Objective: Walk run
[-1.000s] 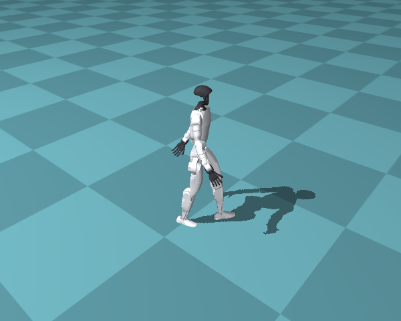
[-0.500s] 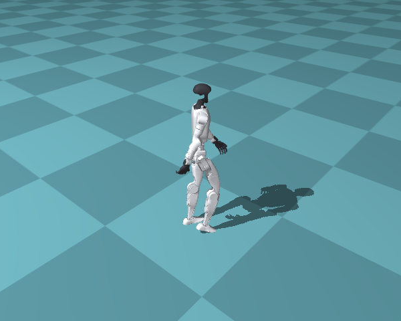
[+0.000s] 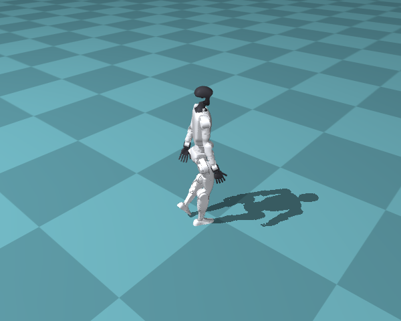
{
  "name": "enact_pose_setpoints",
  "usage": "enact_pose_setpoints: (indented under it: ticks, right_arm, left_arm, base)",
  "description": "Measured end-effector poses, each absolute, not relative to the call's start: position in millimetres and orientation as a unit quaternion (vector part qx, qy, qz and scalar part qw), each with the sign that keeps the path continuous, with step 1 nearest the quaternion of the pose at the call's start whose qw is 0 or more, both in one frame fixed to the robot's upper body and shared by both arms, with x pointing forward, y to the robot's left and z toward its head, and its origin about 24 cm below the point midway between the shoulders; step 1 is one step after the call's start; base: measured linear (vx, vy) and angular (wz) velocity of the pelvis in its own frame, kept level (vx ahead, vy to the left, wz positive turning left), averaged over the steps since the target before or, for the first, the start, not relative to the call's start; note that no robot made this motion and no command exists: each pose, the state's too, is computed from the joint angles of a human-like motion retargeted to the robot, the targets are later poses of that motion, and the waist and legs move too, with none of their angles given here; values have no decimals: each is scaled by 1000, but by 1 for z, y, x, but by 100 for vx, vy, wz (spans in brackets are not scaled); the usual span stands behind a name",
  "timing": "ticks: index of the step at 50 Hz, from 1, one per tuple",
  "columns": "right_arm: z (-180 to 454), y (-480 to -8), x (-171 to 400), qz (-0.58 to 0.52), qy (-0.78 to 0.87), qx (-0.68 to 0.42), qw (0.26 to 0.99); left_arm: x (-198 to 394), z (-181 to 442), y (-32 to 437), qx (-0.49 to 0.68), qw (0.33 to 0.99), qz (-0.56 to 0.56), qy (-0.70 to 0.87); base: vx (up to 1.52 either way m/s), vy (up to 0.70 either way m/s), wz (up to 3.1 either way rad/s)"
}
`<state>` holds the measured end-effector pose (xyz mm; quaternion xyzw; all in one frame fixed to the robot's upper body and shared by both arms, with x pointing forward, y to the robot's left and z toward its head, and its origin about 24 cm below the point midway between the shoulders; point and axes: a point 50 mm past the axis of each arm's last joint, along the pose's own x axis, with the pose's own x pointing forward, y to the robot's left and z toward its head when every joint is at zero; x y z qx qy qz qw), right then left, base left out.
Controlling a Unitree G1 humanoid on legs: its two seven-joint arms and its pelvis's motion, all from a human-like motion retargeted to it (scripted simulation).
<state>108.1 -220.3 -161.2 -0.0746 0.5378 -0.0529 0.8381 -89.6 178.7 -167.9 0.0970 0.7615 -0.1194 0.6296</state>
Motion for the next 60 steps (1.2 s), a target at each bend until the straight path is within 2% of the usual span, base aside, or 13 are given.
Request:
enact_pose_setpoints:
  ticks: [5,9,13,17,21,26,32,36,40,44,47,53,60]
  right_arm:
    - [-112,-238,204,-43,368,-127,920]
    - [-84,-253,237,-43,301,-184,935]
    - [-98,-259,219,-66,346,-198,915]
    - [-141,-246,149,-40,477,-163,863]
    - [-171,-215,66,14,621,-106,776]
    - [-178,-173,-27,91,728,-38,679]
    - [-162,-137,-115,193,770,-6,608]
    - [-150,-129,-151,222,802,6,554]
    - [-141,-130,-171,187,838,52,510]
    - [-142,-138,-167,94,849,107,508]
    - [-156,-153,-132,24,812,125,569]
    - [-180,-185,12,-39,659,68,748]
    - [-124,-216,193,-18,388,-91,917]
  left_arm:
    - [-168,-144,144,-7,565,-122,816]
    - [-204,-126,126,-37,511,-149,846]
    - [-217,-117,128,-44,465,-168,868]
    - [-202,-126,139,-32,488,-143,860]
    - [-128,-157,171,-1,574,-97,813]
    - [17,-176,208,63,721,-40,688]
    - [180,-132,231,101,891,5,443]
    - [248,-80,254,135,937,-2,322]
    - [266,-59,267,177,941,3,289]
    - [240,-85,260,169,926,30,335]
    - [195,-120,239,145,906,5,398]
    - [36,-170,217,78,751,-131,642]
    - [-141,-154,150,-40,569,-118,813]
  base:
    - [98,-40,-174]
    - [117,-21,-80]
    - [142,-12,-29]
    - [144,-5,-52]
    - [127,-21,47]
    - [90,-20,50]
    - [97,-32,121]
    - [98,-48,-5]
    - [100,-55,-68]
    - [112,-66,35]
    - [106,-50,-26]
    - [89,-83,-145]
    - [90,-39,-295]
